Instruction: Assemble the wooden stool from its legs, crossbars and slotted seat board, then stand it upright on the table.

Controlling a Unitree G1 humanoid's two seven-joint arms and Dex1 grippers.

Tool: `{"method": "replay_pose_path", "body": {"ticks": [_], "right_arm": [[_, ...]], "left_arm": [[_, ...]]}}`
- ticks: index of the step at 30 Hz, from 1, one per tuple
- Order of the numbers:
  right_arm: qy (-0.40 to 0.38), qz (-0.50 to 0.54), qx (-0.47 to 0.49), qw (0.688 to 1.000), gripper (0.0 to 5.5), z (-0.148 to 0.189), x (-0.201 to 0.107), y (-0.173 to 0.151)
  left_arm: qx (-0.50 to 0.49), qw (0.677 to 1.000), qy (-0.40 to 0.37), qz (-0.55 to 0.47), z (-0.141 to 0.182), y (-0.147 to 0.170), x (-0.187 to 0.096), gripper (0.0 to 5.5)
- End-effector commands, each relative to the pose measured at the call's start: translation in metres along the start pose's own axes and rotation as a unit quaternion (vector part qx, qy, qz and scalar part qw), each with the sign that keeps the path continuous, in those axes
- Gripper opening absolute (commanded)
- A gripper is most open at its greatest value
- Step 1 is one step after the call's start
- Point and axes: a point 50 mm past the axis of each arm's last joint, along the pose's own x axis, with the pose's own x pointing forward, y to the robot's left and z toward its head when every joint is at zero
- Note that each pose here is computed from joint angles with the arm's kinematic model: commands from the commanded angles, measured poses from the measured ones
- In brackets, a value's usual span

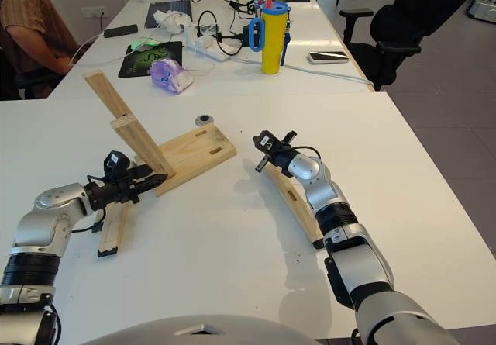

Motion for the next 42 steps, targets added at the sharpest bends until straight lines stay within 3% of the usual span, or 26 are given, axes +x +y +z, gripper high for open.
{"method": "replay_pose_path", "body": {"ticks": [1,5,13,18,19,28,34,39,42], "right_arm": [[0.0,0.002,0.006,1.0,0.0,0.0,-0.001,0.001],[0.002,-0.004,0.004,1.0,0.0,-0.001,-0.005,-0.004],[-0.018,0.003,-0.011,1.0,0.0,0.009,-0.021,-0.016],[-0.038,0.052,-0.001,0.998,0.0,0.022,-0.039,-0.004],[-0.036,0.068,-0.003,0.997,0.0,0.023,-0.041,0.002],[0.033,0.166,-0.014,0.985,0.0,0.006,-0.026,0.046],[0.095,0.181,-0.027,0.978,0.0,-0.012,-0.014,0.054],[0.164,0.286,-0.032,0.944,0.0,-0.025,-0.034,0.071],[0.201,0.335,-0.032,0.92,0.0,-0.026,-0.05,0.076]], "left_arm": [[0.018,1.0,-0.002,-0.022,0.005,0.0,0.005,1.48],[0.037,0.998,-0.001,-0.055,0.009,-0.001,0.007,1.15],[0.073,0.987,0.049,-0.136,0.009,-0.003,-0.006,1.12],[0.091,0.978,0.073,-0.171,0.01,-0.003,-0.011,1.1],[0.093,0.976,0.074,-0.183,0.01,-0.005,-0.011,1.46],[0.096,0.969,0.074,-0.217,0.012,-0.014,-0.009,2.71],[0.089,0.972,0.14,-0.169,0.006,0.003,-0.039,3.58],[0.052,0.954,0.219,-0.197,-0.006,-0.008,-0.077,3.61],[0.029,0.943,0.196,-0.267,-0.006,-0.048,-0.071,3.61]]}}
